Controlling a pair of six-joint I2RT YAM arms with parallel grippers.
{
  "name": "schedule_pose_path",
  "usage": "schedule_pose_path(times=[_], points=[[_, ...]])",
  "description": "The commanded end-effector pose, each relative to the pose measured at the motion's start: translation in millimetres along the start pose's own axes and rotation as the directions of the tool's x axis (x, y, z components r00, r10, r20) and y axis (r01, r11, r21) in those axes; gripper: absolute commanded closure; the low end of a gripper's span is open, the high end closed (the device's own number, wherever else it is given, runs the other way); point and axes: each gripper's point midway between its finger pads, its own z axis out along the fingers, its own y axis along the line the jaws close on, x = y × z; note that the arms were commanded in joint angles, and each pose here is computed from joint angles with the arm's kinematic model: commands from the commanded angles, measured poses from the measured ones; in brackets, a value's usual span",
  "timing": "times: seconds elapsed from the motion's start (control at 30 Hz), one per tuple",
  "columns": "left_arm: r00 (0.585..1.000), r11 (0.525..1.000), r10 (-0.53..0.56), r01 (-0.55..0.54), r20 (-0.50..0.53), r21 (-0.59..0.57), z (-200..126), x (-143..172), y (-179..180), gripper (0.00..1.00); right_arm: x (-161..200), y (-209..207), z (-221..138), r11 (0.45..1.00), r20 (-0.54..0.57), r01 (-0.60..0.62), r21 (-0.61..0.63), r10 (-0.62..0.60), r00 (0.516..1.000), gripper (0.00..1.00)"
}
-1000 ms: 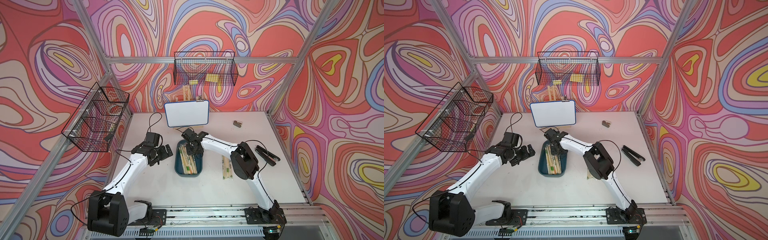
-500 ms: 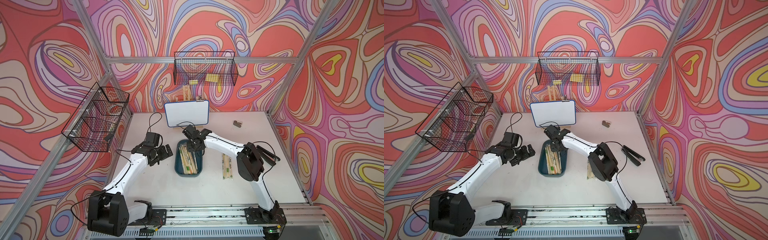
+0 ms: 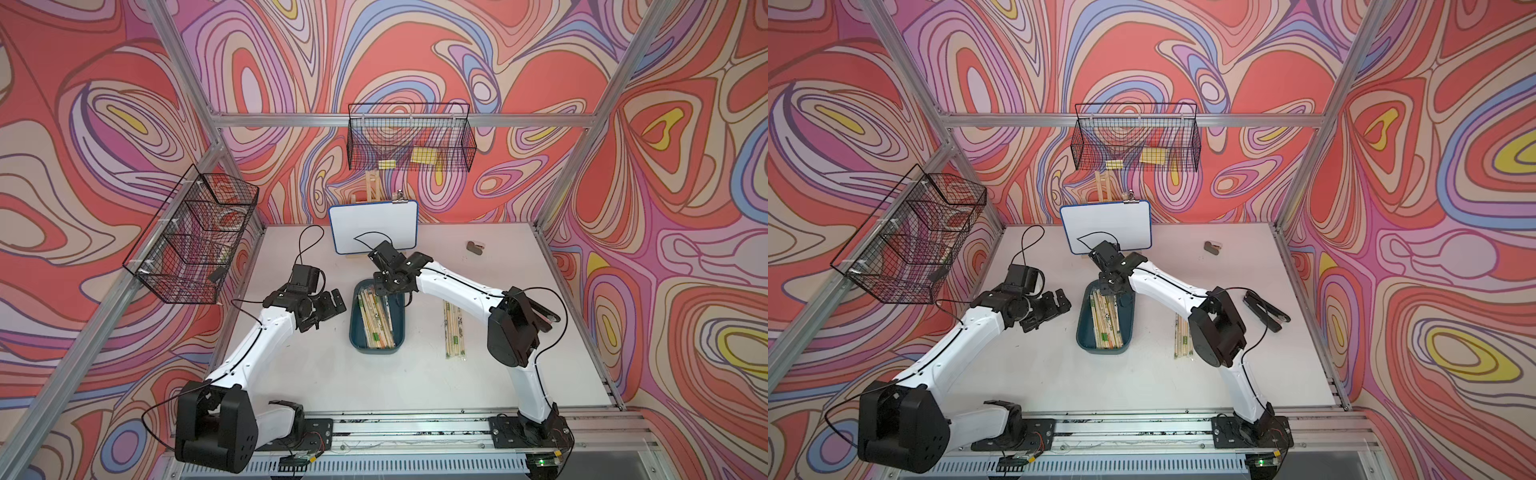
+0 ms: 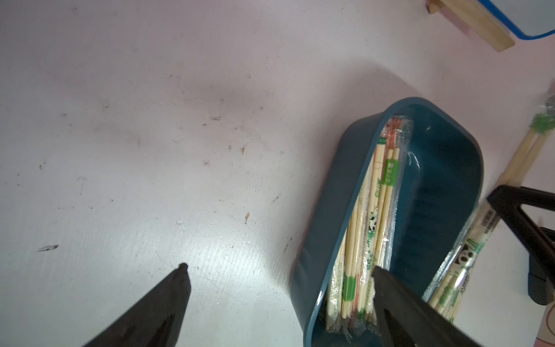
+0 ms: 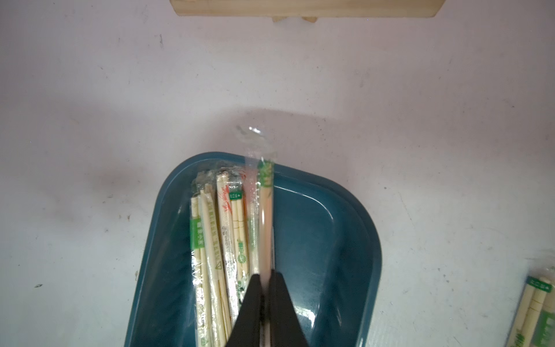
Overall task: Take the paired disposable chopsticks out of the storage box
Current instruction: Pick up the paired disposable chopsticks from the storage box.
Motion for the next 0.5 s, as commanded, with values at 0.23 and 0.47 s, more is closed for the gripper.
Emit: schedule_pose_path(times=[0.23,0.47], points=[[1.000,0.999,0.019,-0.019,0.013,0.026,-6.4,-2.4,-4.2,0.00,-14.4,0.5,-34.5,0.988,0.053,-0.057,-0.143,0.065,0.996,1.00],[1.000,0.999,0.018,-0.018,0.008,0.040,-7.4,-1.4,-6.6,0.00,-2.8,-50.4,-52.6,0.996,0.051,-0.090,-0.010,0.090,0.995,1.00]])
